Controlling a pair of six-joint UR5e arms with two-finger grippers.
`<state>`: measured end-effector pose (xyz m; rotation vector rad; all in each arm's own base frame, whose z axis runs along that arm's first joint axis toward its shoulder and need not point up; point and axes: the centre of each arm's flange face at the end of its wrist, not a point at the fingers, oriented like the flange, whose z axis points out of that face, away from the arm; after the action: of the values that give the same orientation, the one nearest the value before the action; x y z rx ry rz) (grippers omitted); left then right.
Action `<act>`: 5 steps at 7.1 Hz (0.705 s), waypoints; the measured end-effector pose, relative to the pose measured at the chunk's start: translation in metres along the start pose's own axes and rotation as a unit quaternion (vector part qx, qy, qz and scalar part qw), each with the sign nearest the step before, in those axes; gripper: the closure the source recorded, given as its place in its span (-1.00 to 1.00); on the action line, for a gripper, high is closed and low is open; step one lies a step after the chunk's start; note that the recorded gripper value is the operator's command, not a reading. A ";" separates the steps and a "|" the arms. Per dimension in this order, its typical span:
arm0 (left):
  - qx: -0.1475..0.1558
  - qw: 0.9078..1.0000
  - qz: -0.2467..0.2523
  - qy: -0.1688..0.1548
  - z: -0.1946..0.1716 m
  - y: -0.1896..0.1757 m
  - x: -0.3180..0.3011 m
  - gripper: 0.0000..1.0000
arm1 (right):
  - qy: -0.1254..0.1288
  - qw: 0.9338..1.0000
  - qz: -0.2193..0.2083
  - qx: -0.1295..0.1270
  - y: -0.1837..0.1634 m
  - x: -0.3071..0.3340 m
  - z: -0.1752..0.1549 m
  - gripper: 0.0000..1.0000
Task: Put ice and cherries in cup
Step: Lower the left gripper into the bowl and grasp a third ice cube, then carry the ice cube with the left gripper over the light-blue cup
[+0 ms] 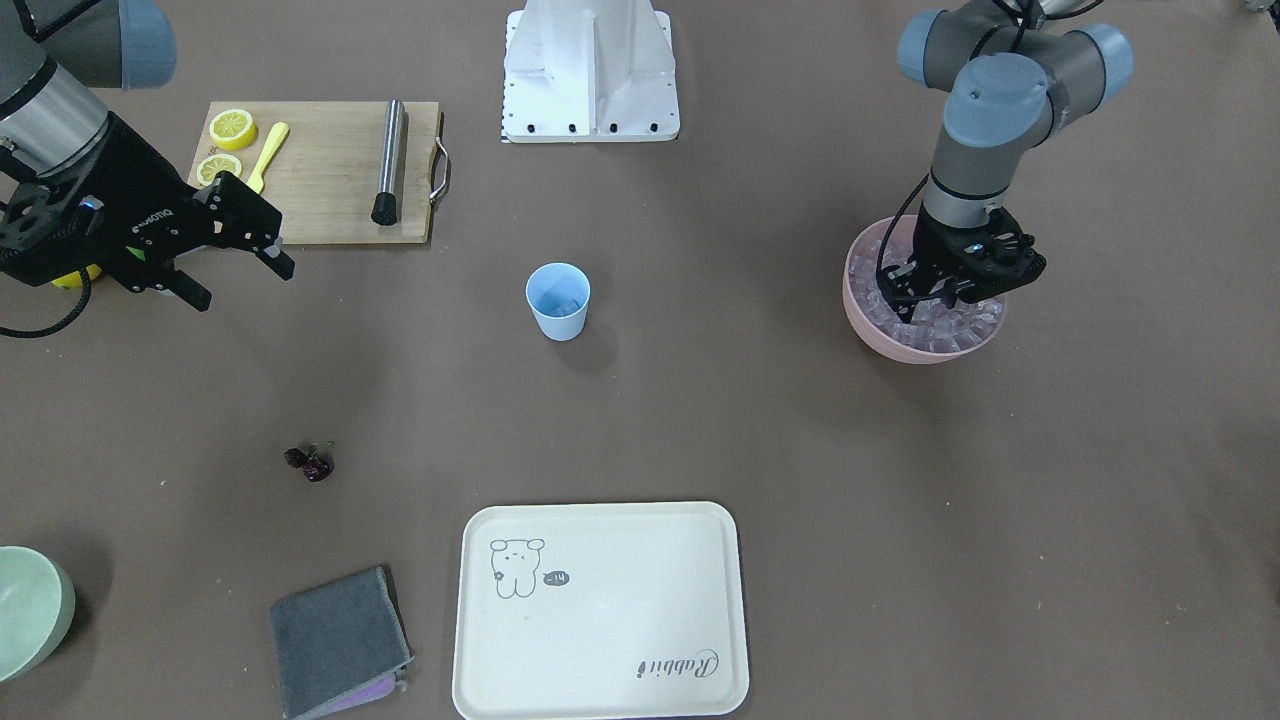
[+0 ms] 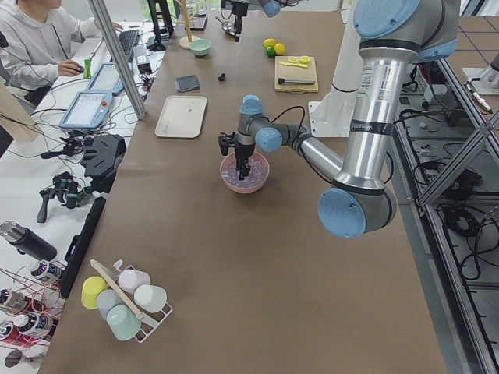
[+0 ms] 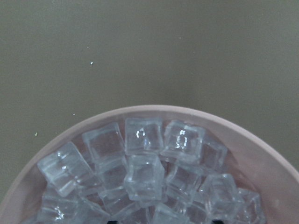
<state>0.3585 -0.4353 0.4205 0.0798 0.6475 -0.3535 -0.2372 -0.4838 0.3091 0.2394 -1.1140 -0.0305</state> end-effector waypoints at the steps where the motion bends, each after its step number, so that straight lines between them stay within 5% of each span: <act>1: 0.003 1.000 0.001 0.002 -0.005 0.000 0.001 1.00 | -0.003 1.000 0.001 -0.003 0.000 -0.002 -0.001 -0.99; 5: 0.006 1.000 0.019 0.007 -0.038 -0.003 0.010 1.00 | -0.006 1.000 0.002 -0.005 -0.001 -0.004 0.000 -0.99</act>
<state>0.3432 -0.4348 0.3843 0.1066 0.6566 -0.3198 -0.2387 -0.4839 0.3050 0.2283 -1.1266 -0.0349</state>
